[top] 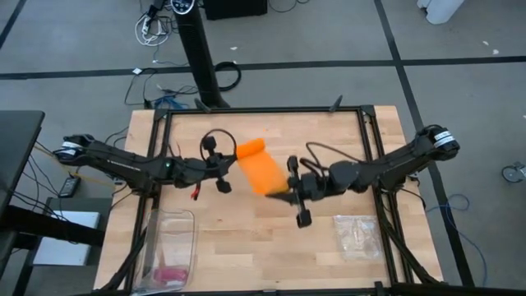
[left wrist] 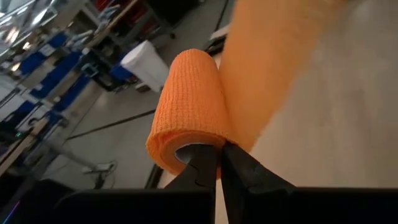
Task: Roll bandage
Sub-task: Roll the orange bandage
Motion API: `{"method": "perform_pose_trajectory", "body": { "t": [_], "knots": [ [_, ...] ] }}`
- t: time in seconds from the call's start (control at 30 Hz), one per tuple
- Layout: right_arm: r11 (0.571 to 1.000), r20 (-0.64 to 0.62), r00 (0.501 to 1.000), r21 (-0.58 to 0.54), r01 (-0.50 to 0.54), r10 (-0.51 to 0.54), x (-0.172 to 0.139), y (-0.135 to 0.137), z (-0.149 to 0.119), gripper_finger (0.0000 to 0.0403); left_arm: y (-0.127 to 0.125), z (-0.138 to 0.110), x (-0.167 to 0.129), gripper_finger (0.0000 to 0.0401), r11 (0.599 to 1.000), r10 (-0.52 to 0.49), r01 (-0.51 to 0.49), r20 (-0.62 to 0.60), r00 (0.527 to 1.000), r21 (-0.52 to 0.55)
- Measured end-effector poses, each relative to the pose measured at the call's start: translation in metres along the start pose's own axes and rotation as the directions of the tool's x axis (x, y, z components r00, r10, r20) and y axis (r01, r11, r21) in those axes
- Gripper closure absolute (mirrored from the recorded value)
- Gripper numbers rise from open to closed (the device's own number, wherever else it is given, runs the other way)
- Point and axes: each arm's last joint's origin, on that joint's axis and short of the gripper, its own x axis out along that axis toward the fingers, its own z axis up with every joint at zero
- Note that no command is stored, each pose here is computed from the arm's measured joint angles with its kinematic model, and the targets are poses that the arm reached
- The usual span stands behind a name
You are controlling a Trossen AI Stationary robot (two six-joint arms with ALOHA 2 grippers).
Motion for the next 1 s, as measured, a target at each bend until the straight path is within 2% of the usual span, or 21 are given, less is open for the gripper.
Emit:
{"method": "perform_pose_trajectory", "body": {
  "t": [0.17,0.37,0.67,0.87,1.0],
  "knots": [
    [0.995,0.025,0.996,-0.049,0.088,-0.087,0.010,-0.029,0.038,0.0402,-0.023,0.001,0.002,0.0391,0.996,-0.083,0.082,0.014,0.996,0.044],
    [0.976,0.047,0.978,-0.074,0.205,-0.202,0.012,-0.068,0.057,0.0403,-0.045,0.009,-0.001,0.0391,0.989,-0.137,0.133,0.059,0.989,0.066],
    [0.940,-0.008,0.940,-0.007,0.340,-0.340,0.011,-0.122,0.046,0.0403,-0.057,0.047,-0.031,0.0391,0.980,-0.179,0.159,0.183,0.967,0.120],
    [0.940,-0.089,0.942,0.085,0.331,-0.324,0.023,-0.143,0.019,0.0403,-0.056,0.067,-0.041,0.0391,0.979,-0.193,0.169,0.237,0.952,0.118],
    [0.936,-0.178,0.929,0.083,0.342,-0.324,0.033,-0.148,-0.004,0.0401,-0.056,0.071,-0.045,0.0391,0.979,-0.189,0.164,0.238,0.953,0.120]
  ]
}}
